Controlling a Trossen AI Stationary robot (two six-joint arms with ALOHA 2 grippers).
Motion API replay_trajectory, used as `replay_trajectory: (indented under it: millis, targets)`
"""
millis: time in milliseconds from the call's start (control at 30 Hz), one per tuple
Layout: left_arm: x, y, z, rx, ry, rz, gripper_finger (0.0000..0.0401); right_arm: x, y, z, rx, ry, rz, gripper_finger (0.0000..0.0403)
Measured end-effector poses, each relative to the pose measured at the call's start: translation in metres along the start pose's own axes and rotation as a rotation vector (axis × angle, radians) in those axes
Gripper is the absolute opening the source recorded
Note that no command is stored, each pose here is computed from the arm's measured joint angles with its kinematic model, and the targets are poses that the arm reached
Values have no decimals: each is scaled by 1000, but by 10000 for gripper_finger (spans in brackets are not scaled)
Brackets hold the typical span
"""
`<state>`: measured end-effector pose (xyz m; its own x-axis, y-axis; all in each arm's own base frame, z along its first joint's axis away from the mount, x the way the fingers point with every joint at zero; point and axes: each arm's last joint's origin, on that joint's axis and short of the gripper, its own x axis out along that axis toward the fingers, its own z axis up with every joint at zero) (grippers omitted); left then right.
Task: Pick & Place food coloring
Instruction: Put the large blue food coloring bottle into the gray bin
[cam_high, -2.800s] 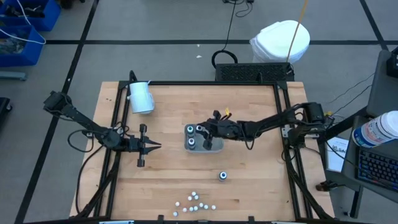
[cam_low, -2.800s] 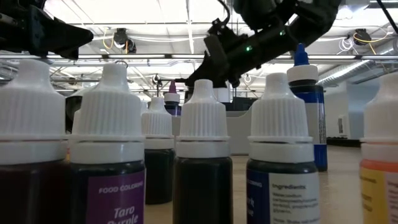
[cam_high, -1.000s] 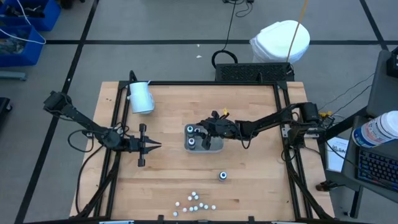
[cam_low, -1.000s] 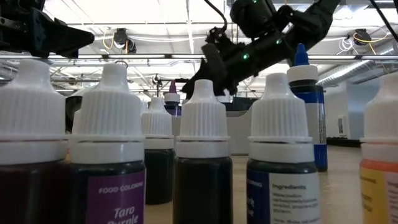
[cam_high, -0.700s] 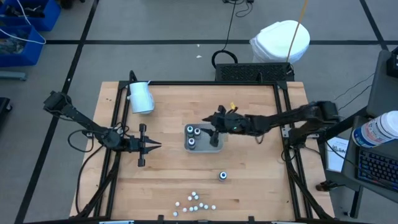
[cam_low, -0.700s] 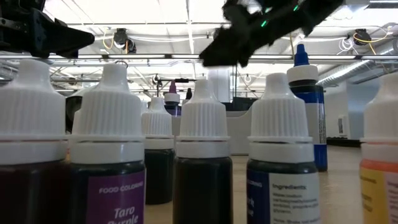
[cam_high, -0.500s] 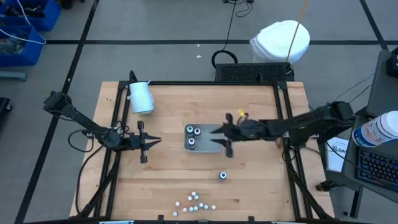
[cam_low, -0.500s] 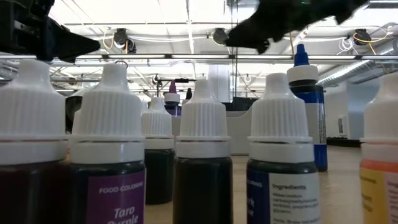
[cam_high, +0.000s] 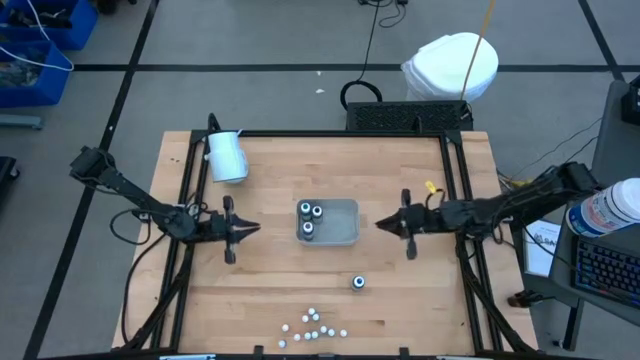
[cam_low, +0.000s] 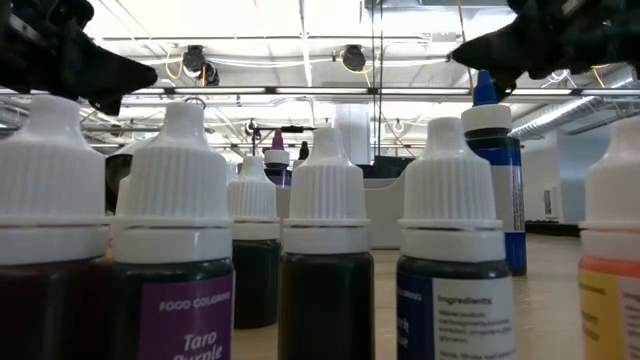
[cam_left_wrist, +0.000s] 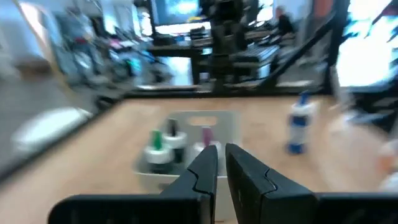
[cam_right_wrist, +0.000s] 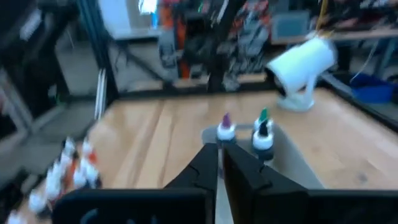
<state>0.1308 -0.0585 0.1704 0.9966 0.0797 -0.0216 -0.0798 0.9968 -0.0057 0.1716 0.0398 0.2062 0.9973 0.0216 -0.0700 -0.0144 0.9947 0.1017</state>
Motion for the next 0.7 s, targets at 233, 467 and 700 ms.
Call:
replay_trajectory:
  millis: [233, 467, 700]
  targets:
    - [0, -2, -2, -69, 21, -59, 42, -16, -5, -32, -30, -66, -54, 5]
    - [7, -7, 19, -178, 39, -63, 40, -23, -5, -40, -100, -120, -28, 1]
    - [46, -36, 75, -124, 102, -55, 7, -25, 4, -37, -212, -169, 255, 1]
